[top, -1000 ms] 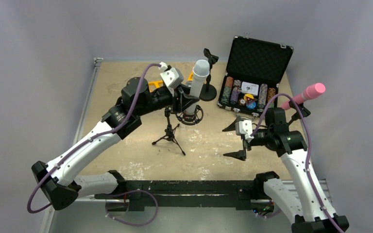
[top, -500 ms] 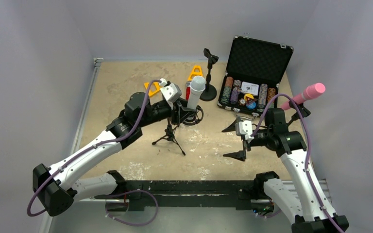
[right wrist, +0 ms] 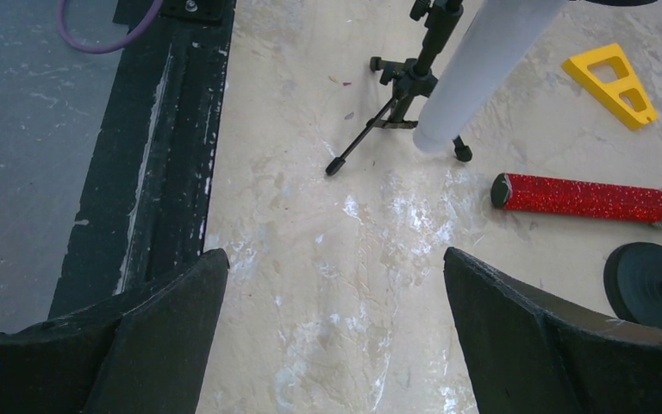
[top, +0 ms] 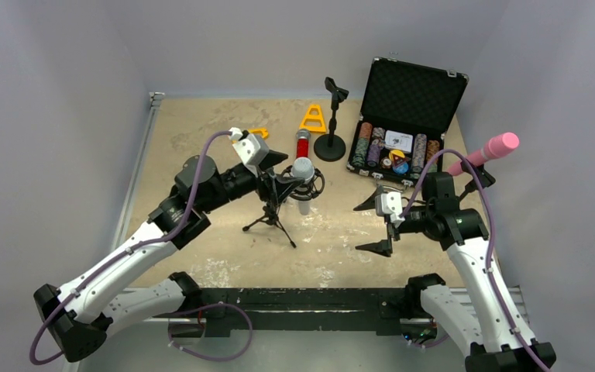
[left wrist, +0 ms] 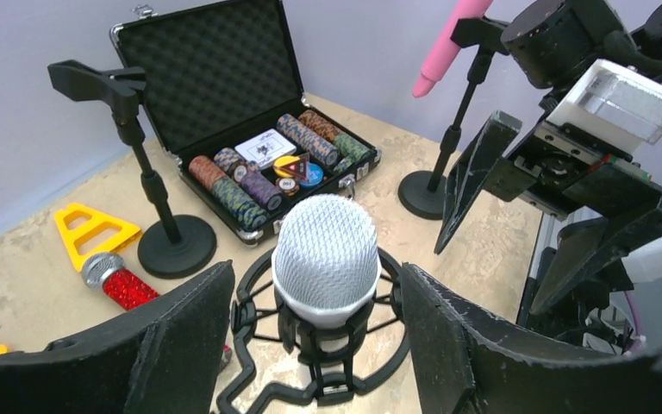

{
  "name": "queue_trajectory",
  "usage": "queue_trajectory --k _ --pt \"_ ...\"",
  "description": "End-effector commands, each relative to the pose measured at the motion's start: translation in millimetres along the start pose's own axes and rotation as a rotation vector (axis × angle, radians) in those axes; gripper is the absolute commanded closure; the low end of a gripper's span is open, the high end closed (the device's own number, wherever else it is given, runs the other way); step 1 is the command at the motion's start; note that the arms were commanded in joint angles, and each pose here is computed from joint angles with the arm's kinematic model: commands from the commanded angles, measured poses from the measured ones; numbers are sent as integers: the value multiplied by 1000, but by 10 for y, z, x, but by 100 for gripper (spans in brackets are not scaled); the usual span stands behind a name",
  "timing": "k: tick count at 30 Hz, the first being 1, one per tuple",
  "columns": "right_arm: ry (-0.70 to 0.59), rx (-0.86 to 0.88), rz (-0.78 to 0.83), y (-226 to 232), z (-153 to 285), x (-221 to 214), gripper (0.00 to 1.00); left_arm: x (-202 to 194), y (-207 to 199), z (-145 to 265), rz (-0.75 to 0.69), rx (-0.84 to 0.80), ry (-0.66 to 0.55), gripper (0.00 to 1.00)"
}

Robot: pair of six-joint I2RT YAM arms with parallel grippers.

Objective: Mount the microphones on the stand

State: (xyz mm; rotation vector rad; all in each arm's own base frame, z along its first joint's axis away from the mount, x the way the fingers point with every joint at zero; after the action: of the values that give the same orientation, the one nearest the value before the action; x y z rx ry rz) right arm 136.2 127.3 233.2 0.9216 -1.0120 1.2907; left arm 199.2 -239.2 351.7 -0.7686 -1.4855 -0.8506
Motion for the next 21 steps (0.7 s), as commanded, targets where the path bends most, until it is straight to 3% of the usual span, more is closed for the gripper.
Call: queue_trajectory --k 1,10,15,21 --pt "-19 10 0 14 -11 11 1 131 24 218 -47 29 16 23" --pt "-25 10 -12 17 -31 -34 1 -136 39 864 -189 121 152 1" --pt "-23 9 -21 6 -39 -52 1 -503 58 1083 -234 153 278 1" --pt "-13 2 -37 -23 -51 -100 1 -942 27 1108 -201 161 311 1"
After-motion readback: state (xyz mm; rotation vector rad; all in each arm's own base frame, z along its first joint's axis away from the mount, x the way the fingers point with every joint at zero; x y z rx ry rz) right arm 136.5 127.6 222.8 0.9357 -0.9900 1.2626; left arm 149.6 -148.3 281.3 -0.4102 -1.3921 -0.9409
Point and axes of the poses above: each gripper's point midway between its finger pads, its own z axis back along the fingers, its own y axis along the line the jaws close on, x = y × z, the point moved 5 cm from there along z, back along the fingers, and after that the axes turned 9 degrees about -z, right-handed, at the moved point
